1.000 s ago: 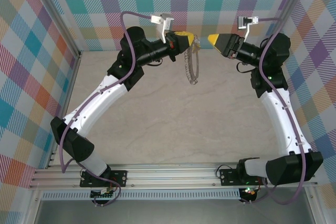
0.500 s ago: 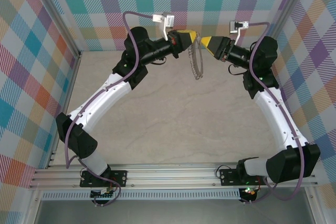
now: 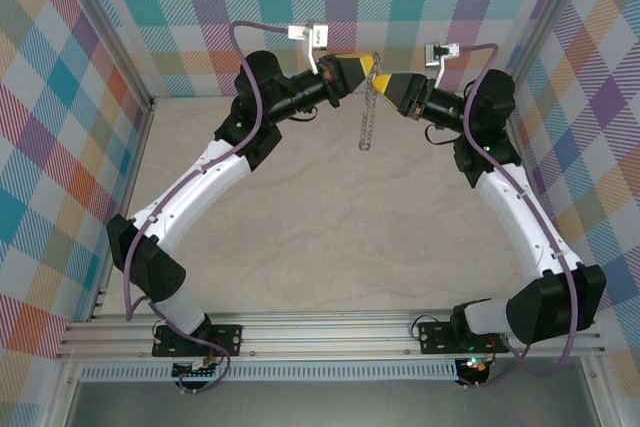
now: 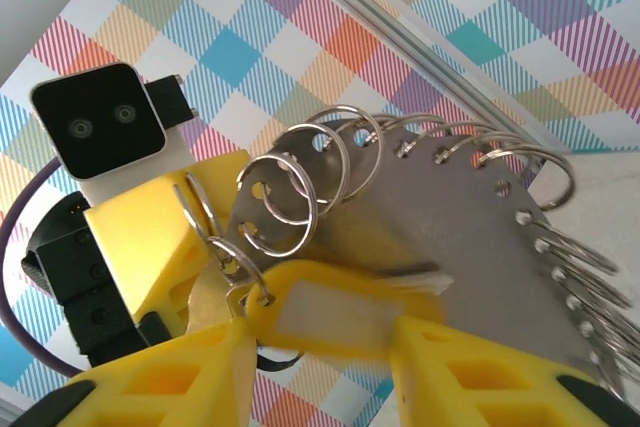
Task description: Put the keys on the keyring
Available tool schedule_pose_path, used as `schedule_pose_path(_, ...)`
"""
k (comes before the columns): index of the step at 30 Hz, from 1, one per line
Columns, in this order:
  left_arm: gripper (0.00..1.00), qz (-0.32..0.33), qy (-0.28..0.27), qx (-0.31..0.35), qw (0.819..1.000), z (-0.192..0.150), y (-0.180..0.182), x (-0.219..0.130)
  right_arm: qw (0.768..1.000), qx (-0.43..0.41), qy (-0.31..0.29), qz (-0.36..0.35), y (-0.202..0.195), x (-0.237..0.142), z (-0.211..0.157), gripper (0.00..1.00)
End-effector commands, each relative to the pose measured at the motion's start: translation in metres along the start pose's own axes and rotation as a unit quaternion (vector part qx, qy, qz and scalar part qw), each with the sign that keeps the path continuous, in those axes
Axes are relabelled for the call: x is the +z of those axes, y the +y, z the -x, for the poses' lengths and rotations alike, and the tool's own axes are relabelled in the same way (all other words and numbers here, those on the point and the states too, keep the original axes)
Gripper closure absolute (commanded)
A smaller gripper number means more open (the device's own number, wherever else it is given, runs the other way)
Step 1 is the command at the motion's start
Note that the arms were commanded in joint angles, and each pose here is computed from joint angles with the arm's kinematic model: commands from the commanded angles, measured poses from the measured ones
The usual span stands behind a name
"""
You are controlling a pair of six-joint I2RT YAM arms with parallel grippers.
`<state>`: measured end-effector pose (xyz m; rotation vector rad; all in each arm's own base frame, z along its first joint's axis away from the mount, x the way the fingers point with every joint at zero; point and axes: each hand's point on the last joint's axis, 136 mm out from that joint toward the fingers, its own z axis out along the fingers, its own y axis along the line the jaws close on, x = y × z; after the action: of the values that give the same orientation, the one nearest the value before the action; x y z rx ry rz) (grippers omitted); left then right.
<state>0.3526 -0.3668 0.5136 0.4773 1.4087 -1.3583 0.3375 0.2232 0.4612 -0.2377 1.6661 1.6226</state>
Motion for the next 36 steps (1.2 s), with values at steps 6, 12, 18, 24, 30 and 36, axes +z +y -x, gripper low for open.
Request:
schedule_pose_path(6,1.0,-0.008,-0.04,-0.016,0.999,0.016,-0.006,-0.003,0.999,-0.029,0.005,0.016,0.018,0.003,-0.001,0.8)
schedule_pose_path(12,1.0,0.0,-0.048,-0.04,0.998,0.012,-0.001,-0.008,0.999,-0.019,0.02,0.017,0.019,0.01,-0.013,0.83)
schedule_pose_path(18,1.0,0.014,-0.055,-0.05,0.997,0.011,0.004,-0.015,0.999,-0.004,0.04,0.011,0.019,0.014,-0.029,0.72)
schedule_pose_path(24,1.0,0.024,-0.059,-0.056,0.996,0.014,0.012,-0.022,0.999,-0.023,0.014,-0.024,0.032,-0.018,-0.023,0.53)
schedule_pose_path(30,1.0,0.02,-0.059,-0.07,0.996,0.017,0.016,-0.024,0.998,-0.025,-0.041,-0.045,0.035,-0.036,0.008,0.52)
schedule_pose_path(36,1.0,0.013,-0.057,-0.079,0.995,0.018,0.017,-0.025,0.998,-0.022,-0.057,-0.01,0.041,-0.017,0.04,0.52)
